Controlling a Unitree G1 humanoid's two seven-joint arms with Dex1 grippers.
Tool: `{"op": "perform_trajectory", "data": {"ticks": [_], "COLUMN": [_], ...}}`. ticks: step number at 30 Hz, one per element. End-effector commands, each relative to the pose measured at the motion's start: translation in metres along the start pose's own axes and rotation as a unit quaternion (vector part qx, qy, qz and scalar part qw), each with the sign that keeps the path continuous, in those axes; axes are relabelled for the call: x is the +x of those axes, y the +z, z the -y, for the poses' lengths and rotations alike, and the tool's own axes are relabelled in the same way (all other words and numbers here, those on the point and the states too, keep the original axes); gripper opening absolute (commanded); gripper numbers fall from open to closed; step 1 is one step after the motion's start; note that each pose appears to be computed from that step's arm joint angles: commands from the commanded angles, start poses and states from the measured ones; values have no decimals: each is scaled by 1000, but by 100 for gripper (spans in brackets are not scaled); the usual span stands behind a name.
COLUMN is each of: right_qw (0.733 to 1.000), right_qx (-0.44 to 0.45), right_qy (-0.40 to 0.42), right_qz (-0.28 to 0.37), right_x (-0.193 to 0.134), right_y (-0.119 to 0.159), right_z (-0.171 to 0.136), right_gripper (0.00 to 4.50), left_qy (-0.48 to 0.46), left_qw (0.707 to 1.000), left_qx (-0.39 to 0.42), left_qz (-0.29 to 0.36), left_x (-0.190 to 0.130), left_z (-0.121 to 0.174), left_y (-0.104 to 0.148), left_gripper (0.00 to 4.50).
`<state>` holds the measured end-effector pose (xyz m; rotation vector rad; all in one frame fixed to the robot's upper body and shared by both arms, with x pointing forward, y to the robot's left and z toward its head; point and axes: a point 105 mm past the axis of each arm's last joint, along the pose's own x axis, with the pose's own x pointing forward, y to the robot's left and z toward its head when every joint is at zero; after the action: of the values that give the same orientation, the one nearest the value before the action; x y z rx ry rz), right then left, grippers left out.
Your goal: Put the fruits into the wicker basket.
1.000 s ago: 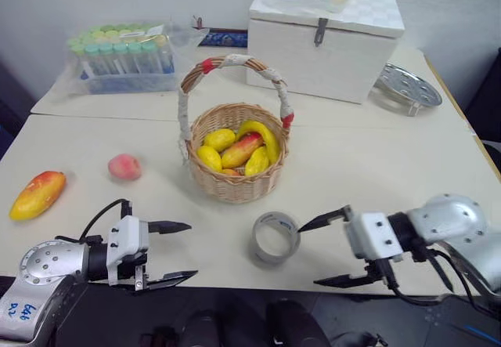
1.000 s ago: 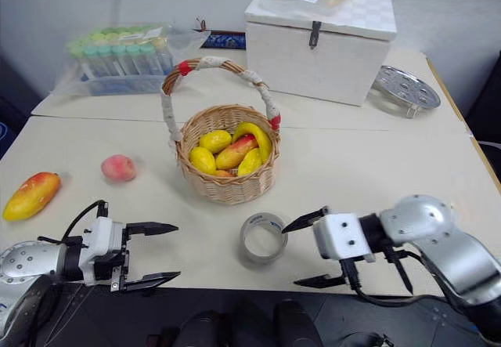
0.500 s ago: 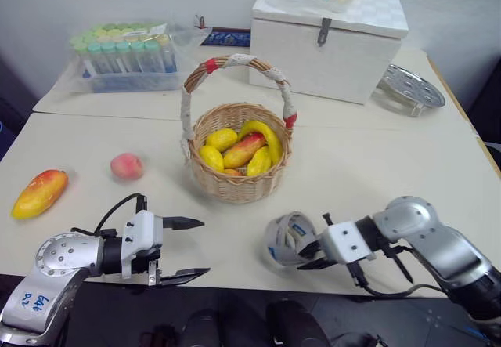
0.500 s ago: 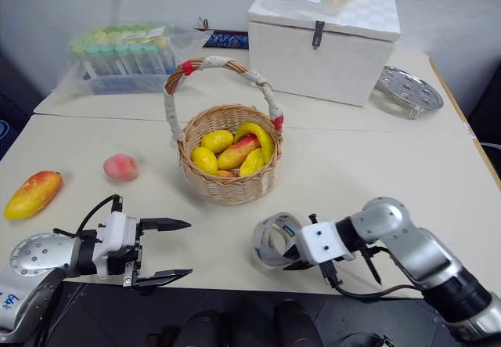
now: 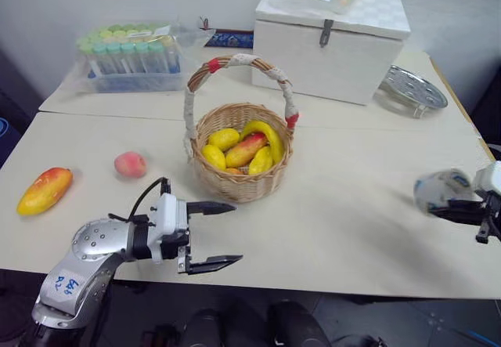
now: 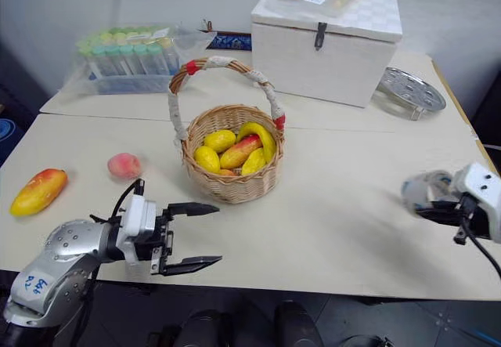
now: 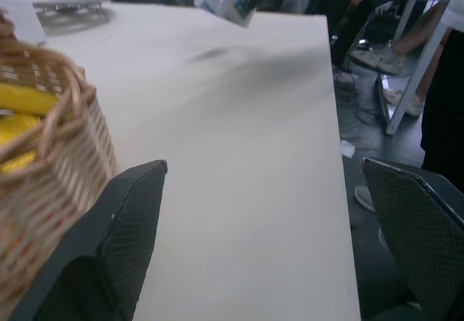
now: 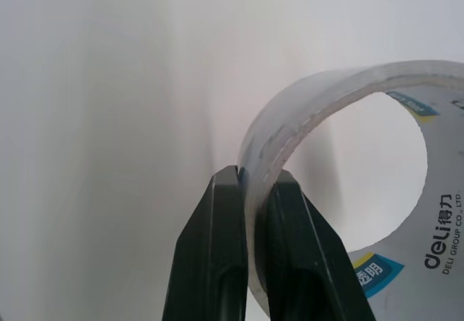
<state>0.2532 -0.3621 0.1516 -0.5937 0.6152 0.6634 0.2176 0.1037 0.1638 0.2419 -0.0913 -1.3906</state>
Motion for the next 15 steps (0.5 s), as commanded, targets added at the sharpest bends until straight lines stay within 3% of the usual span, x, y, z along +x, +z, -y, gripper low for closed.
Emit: {"op": "perform_trajectory", "data": {"ticks": [1,3,7,15], "right_qw": [999,997,997,992], "right_qx": [-5,-1,-18,-89], "right_qy": [-25,-35,-35,-75], "right_qz": [-45,-65,-63,52], "right_x": [5,11,5,-45], "right_y": [-29,-39,-43,5], "right_z": [20,27,30,36], "right_gripper": [2,2,120,400], "left_qy": [-18,-21,-10,28], "left_qw": [999,999,1000,1000], "left_qx": [17,15,15,3], "left_qz": [30,28,22,0], "left_x": [7,8,6,-11], "left_z": [3,2,-4,-9], "left_y": [11,9,6,-4], "left_gripper": [450,450,450,450]}}
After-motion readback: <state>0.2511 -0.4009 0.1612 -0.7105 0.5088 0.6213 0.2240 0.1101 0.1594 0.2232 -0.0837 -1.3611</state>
